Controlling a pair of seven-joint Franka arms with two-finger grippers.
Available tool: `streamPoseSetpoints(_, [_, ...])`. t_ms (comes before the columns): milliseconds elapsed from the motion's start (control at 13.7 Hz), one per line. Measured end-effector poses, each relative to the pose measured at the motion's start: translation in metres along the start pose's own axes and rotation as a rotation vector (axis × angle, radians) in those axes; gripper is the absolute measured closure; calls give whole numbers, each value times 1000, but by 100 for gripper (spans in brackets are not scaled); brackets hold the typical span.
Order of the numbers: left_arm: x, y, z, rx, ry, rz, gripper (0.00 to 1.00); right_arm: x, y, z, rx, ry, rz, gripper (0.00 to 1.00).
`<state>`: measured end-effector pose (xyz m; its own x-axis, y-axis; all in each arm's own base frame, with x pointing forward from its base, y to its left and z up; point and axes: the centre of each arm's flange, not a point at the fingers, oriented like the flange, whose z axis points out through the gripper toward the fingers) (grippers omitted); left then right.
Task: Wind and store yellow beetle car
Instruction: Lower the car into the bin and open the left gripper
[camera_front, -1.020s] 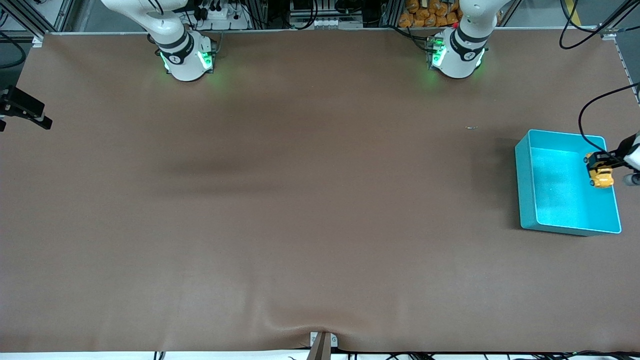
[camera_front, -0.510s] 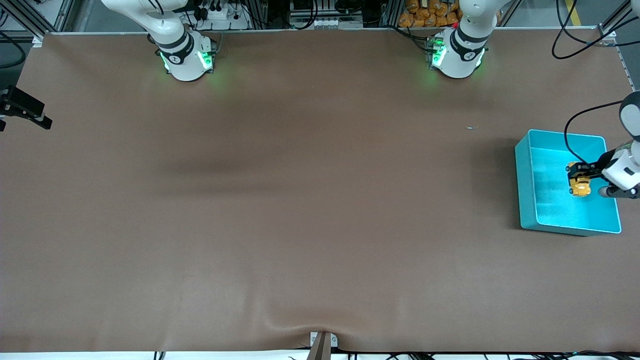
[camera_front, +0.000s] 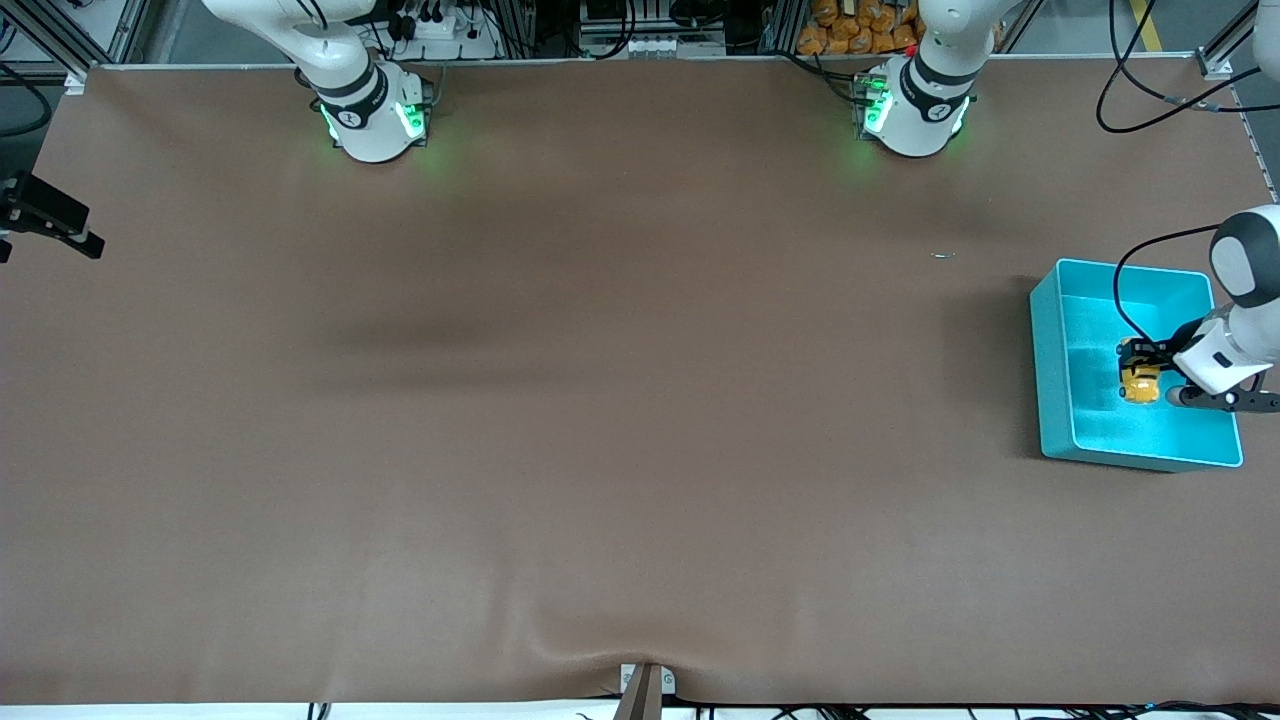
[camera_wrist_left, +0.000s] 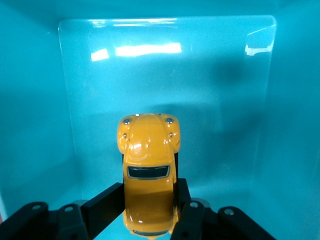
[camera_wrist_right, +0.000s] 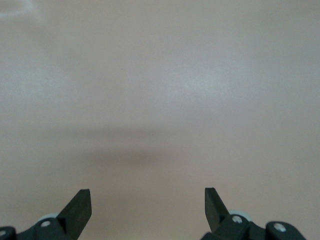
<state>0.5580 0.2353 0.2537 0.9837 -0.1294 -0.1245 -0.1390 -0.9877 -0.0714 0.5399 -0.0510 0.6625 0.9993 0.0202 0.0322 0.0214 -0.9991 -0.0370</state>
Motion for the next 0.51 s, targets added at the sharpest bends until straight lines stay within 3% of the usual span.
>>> streamPoseSetpoints(510, [8, 6, 41, -29, 10, 12, 52, 0, 0, 0, 0, 0, 0, 0])
